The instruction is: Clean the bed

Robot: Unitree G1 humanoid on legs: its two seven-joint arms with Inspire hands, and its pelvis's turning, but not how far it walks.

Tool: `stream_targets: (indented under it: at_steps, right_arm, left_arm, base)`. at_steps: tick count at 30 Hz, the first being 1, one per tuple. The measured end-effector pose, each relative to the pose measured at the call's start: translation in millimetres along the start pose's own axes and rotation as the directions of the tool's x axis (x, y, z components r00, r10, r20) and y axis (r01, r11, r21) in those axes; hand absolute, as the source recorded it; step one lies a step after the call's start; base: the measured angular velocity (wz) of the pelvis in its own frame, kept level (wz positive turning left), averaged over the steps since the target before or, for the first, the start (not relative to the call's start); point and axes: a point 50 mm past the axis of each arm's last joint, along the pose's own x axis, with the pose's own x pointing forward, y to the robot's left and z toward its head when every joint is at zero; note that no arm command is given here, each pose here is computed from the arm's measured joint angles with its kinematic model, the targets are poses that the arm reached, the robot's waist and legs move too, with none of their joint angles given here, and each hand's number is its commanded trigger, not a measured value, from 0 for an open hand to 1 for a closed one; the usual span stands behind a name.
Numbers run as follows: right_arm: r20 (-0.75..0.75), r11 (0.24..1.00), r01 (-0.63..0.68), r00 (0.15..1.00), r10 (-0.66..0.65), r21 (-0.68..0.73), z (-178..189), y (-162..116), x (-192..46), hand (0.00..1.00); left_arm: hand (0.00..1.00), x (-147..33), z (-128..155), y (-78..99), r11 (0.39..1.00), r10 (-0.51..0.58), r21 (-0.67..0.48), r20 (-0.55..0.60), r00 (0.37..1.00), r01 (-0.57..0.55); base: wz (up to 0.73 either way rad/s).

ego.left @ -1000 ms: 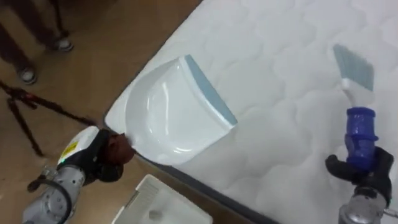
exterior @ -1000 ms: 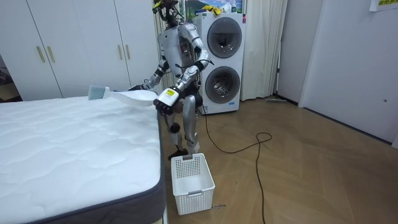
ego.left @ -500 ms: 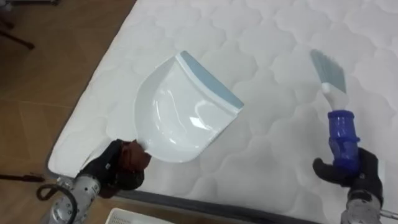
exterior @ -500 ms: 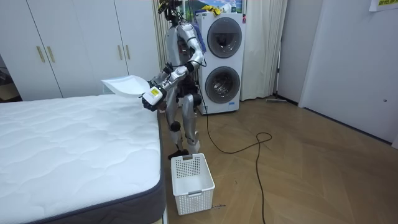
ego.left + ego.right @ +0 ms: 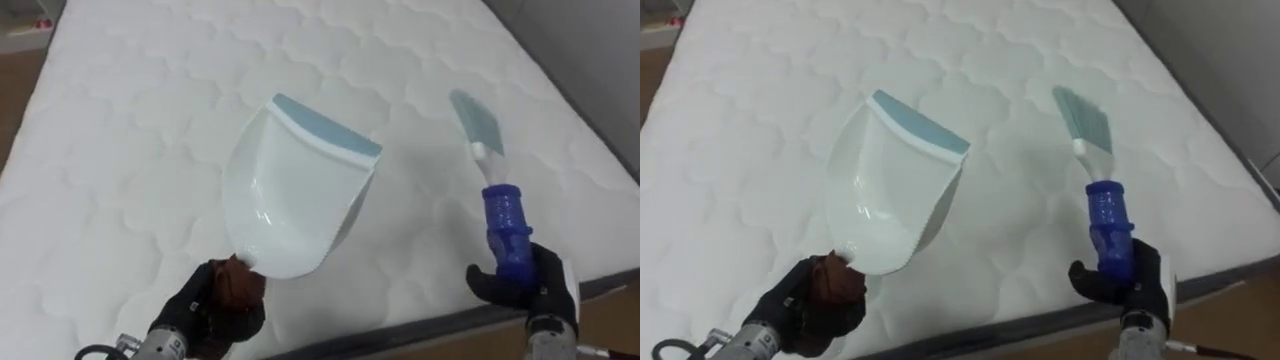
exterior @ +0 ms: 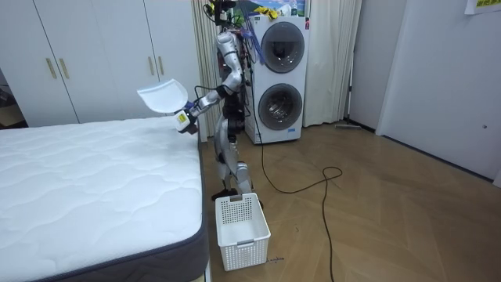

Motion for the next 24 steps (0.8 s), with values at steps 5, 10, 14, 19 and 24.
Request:
stream_targets:
  at_steps: [5, 10, 14, 19, 24]
  right_arm:
    - [-0.002, 1.000, -0.029, 1.000, 0.029, 0.003, -1, 4, -3, 0.00]
    - [-0.016, 0.999, -0.032, 0.999, 0.032, -0.004, -6, 4, -5, 0.00]
    - [-0.082, 0.999, -0.036, 0.996, 0.034, -0.017, -21, 8, -9, 0.00]
    - [-0.114, 0.999, -0.033, 0.993, 0.030, -0.026, -29, 7, -12, 0.00]
    - [-0.175, 0.998, -0.028, 0.984, 0.018, -0.056, -45, 3, -17, 0.00]
  left_arm:
    - [0.00, 0.3, 1, 0.0, 0.999, 0.029, -0.025, 0.017, 0.999, -0.028]
    - [0.00, 1.3, -8, 1.4, 0.996, 0.074, -0.045, -0.020, 0.997, -0.074]
    - [0.00, 2.6, -21, -3.2, 0.990, 0.115, -0.074, -0.079, 0.990, -0.121]
    - [0.00, 1.6, -30, -3.4, 0.977, 0.187, -0.083, -0.124, 0.974, -0.198]
    - [0.00, -6.6, -65, -4.0, 0.952, 0.246, -0.111, -0.284, 0.927, -0.286]
  base:
    - [-0.13]
    - [-0.06]
    - [0.00]
    - [0.00]
    - [-0.05]
